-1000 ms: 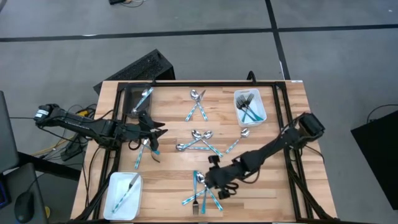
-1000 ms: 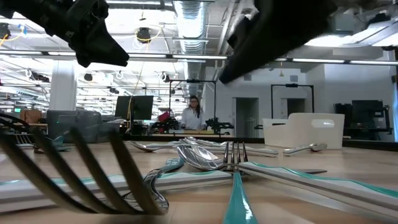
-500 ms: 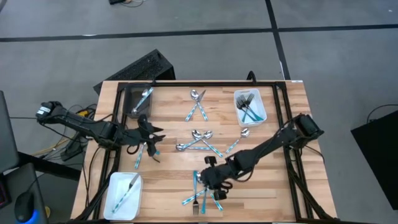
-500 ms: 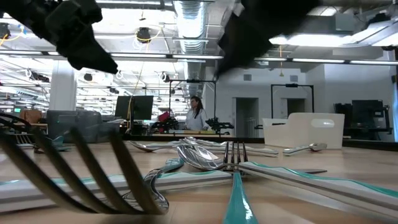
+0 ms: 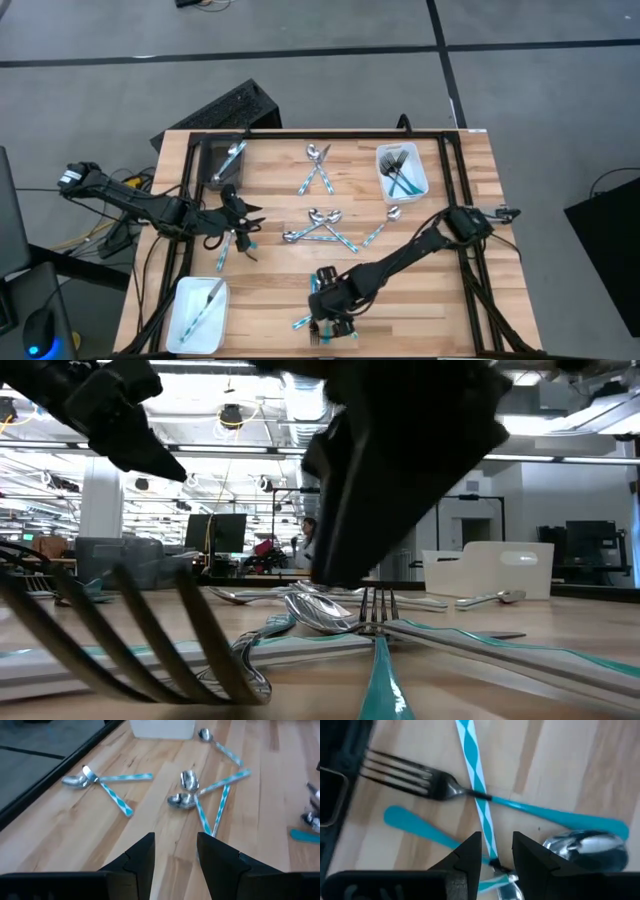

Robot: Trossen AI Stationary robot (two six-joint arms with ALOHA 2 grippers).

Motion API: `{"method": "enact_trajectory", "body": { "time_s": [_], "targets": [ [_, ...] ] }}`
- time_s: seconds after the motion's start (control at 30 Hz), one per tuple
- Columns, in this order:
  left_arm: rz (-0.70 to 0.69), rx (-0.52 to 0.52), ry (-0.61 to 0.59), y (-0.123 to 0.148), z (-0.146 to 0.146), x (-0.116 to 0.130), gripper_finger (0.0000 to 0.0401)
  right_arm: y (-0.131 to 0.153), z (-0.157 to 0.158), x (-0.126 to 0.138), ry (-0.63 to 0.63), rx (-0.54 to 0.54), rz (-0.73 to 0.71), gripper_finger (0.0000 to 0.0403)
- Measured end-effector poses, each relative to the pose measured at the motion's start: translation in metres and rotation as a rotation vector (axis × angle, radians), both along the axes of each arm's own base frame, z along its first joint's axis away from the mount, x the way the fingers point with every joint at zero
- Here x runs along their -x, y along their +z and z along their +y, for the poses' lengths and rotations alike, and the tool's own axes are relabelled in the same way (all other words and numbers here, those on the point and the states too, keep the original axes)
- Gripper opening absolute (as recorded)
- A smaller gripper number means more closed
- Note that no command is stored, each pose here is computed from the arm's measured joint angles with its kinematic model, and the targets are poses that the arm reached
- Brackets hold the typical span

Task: Sort silverware by color (type)
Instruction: Put the light blue table knife into the bottom white bin

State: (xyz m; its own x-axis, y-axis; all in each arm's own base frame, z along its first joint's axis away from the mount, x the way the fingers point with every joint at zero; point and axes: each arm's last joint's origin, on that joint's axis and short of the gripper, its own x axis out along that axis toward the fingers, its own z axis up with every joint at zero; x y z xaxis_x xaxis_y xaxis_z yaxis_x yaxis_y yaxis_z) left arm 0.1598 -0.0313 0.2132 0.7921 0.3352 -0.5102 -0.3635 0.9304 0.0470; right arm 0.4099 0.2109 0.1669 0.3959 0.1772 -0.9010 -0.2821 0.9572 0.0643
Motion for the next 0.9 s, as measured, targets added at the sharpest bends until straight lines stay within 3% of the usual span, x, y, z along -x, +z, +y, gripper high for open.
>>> {"method": "enact_trajectory", "body": {
  "time_s": [0.23, 0.5, 0.6, 0.77, 0.9],
  "targets": [
    [0.031, -0.048, -0.042, -0.001, 0.000, 0.001, 0.0135, -0.010, 0.011, -0.012, 0.006, -0.004, 0.039, 0.0133],
    [0.013, -0.125, -0.008, 0.002, 0.002, 0.000, 0.0135, -0.027, 0.007, -0.013, 0.024, -0.019, 0.136, 0.0129],
    [0.000, -0.124, -0.010, 0.003, 0.001, -0.001, 0.0135, -0.026, 0.004, -0.013, 0.010, 0.001, 0.137, 0.0106],
    [-0.002, -0.122, -0.008, 0.004, 0.001, -0.001, 0.0135, -0.025, -0.006, -0.015, -0.017, 0.012, 0.157, 0.0028],
    [-0.005, -0.112, -0.009, 0.004, 0.001, -0.001, 0.0135, -0.020, -0.018, -0.012, -0.062, 0.034, 0.207, 0.0018]
  ]
}}
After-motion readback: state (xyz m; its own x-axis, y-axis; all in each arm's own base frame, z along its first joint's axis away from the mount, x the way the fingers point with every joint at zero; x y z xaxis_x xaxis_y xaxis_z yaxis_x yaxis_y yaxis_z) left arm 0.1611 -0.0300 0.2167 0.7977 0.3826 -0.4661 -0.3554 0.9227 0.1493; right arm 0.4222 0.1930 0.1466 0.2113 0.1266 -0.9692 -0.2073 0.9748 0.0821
